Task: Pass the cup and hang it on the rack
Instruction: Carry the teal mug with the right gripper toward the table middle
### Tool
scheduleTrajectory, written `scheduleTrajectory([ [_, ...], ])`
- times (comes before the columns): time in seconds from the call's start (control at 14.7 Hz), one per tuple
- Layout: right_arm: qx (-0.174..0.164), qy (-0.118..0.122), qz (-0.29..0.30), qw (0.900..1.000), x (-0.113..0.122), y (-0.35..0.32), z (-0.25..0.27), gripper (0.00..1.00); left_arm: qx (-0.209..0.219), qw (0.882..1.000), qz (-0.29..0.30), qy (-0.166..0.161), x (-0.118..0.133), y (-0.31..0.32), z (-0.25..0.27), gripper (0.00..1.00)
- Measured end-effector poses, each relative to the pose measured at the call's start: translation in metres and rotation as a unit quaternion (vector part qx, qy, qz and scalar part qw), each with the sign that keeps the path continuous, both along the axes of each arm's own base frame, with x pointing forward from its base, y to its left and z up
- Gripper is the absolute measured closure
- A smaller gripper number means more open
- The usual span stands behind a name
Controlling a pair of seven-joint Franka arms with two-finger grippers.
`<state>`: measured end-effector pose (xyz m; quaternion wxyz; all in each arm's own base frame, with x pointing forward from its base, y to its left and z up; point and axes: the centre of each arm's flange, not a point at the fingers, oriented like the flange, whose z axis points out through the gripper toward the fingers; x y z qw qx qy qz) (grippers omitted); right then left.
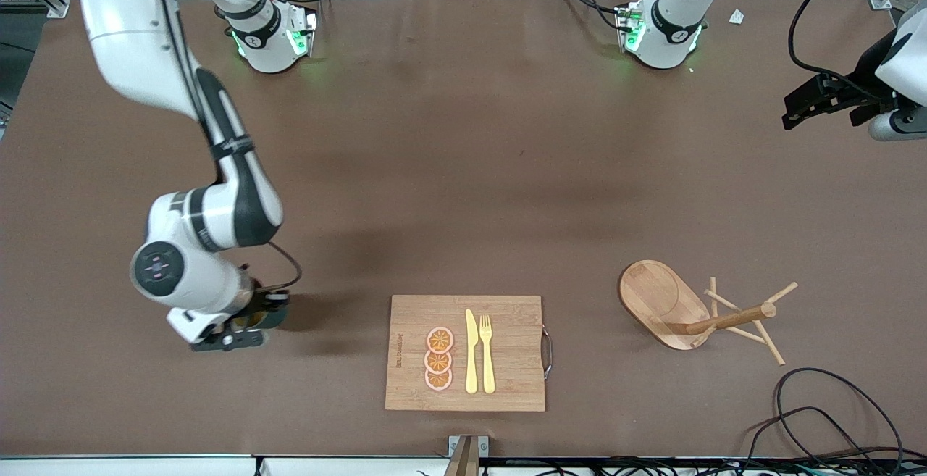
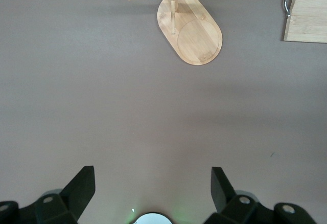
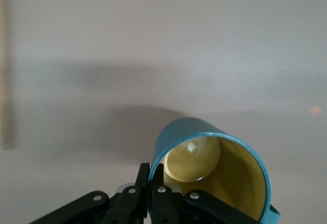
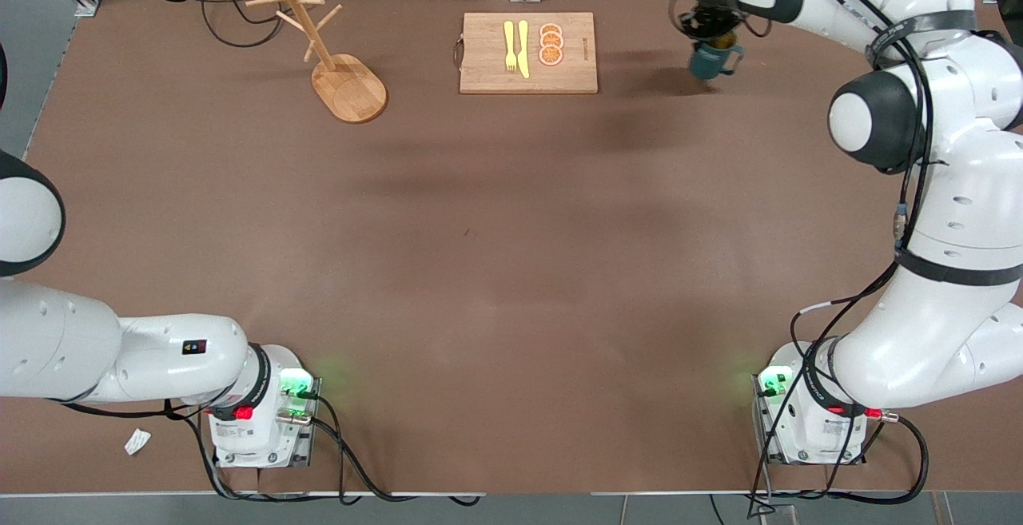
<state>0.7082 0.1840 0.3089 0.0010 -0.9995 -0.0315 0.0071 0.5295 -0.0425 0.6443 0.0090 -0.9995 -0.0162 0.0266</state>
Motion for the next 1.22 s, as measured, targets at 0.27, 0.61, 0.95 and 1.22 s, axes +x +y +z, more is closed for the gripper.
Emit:
scheduleTrajectory([
  [0.27, 0.005, -0.009, -0.030, 0.999, -0.050, 0.144, 0.042, 0.96, 0.000, 1.000, 0.000, 0.000, 0.000, 0.000, 0.000, 0.00],
  [0.61, 0.040, -0.035, -0.089, 0.995, -0.119, 0.288, 0.053, 0.96, 0.013, 1.000, -0.004, 0.000, 0.000, 0.003, 0.000, 0.00],
  [0.95, 0.110, -0.062, -0.166, 0.978, -0.188, 0.410, -0.012, 0.96, 0.013, 1.000, -0.013, 0.000, 0.000, 0.003, 0.000, 0.00],
  [1.22, 0.123, -0.059, -0.192, 0.972, -0.217, 0.448, -0.035, 0.96, 0.013, 1.000, -0.015, 0.007, 0.004, 0.002, -0.006, 0.00],
])
